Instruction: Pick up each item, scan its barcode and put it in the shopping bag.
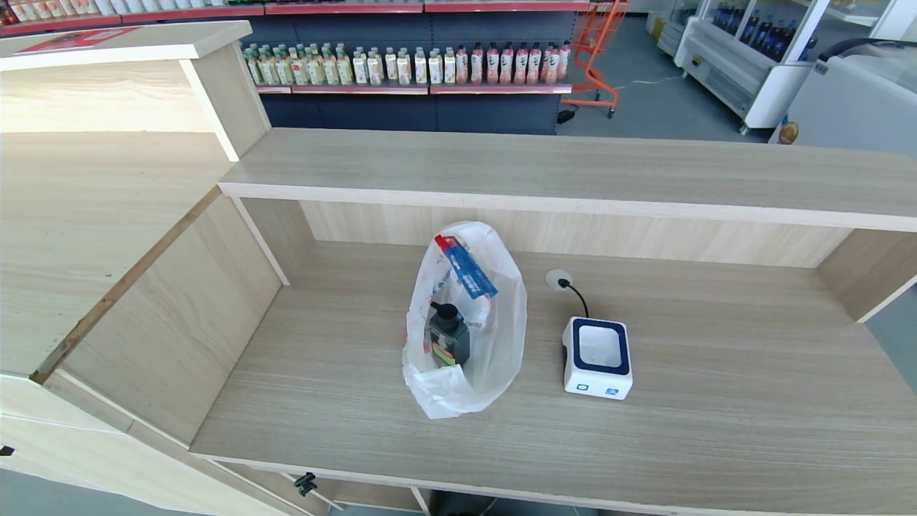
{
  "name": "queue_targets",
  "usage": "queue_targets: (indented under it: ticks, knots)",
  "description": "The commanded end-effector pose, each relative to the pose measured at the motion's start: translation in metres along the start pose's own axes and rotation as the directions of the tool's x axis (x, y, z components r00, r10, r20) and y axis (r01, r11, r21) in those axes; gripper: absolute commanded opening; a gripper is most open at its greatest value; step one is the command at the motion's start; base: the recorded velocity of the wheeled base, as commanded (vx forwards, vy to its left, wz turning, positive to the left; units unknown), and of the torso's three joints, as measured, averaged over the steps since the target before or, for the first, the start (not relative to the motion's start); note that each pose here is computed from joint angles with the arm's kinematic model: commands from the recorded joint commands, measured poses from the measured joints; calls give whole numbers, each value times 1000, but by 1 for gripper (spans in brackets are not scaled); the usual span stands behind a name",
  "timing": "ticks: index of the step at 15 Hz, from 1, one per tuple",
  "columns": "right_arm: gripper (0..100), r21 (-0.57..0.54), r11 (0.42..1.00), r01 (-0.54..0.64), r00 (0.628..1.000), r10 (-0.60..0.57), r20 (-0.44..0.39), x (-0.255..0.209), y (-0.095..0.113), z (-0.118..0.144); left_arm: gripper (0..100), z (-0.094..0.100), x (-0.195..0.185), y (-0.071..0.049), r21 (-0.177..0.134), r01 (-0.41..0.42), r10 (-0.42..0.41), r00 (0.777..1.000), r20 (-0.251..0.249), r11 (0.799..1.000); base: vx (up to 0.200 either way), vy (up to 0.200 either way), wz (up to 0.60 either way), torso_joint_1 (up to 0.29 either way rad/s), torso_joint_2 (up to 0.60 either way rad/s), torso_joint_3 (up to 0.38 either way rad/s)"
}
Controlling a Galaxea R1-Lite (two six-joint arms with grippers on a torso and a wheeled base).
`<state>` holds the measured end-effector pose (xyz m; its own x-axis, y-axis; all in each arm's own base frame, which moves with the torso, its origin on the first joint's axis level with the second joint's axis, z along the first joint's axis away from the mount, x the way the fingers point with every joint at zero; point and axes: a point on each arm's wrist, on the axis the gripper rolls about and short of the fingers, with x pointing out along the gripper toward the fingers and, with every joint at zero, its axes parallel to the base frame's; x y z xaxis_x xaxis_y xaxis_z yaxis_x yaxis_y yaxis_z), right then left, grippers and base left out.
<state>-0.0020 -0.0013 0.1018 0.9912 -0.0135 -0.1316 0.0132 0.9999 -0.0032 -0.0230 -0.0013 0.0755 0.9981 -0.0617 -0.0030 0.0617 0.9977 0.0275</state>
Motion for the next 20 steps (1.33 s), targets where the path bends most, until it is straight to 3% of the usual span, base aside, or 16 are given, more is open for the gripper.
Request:
queue_targets:
  ticks: [1, 4, 5, 18, 20]
  knots:
    - [100, -15, 999, 37, 990, -34, 136, -17, 0, -28, 100, 0, 0, 0, 0, 0, 0, 1000, -2, 1000, 0, 0, 0, 0, 0, 0]
    - [100, -1, 999, 35, 990, -34, 139, -17, 0, -28, 100, 0, 0, 0, 0, 0, 0, 1000, -2, 1000, 0, 0, 0, 0, 0, 0]
    - [0, 10, 999, 33, 990, -34, 139, -17, 0, -28, 100, 0, 0, 0, 0, 0, 0, 1000, -2, 1000, 0, 0, 0, 0, 0, 0]
    - [0, 20, 999, 33, 990, -36, 137, -17, 0, -28, 100, 0, 0, 0, -2, -2, 2, 1000, -2, 1000, 0, 0, 0, 0, 0, 0]
    - [0, 20, 999, 32, 990, -34, 137, -17, 0, -28, 100, 0, 0, 0, 20, 0, 0, 1000, 0, 1000, 0, -100, 0, 1, 1, 1]
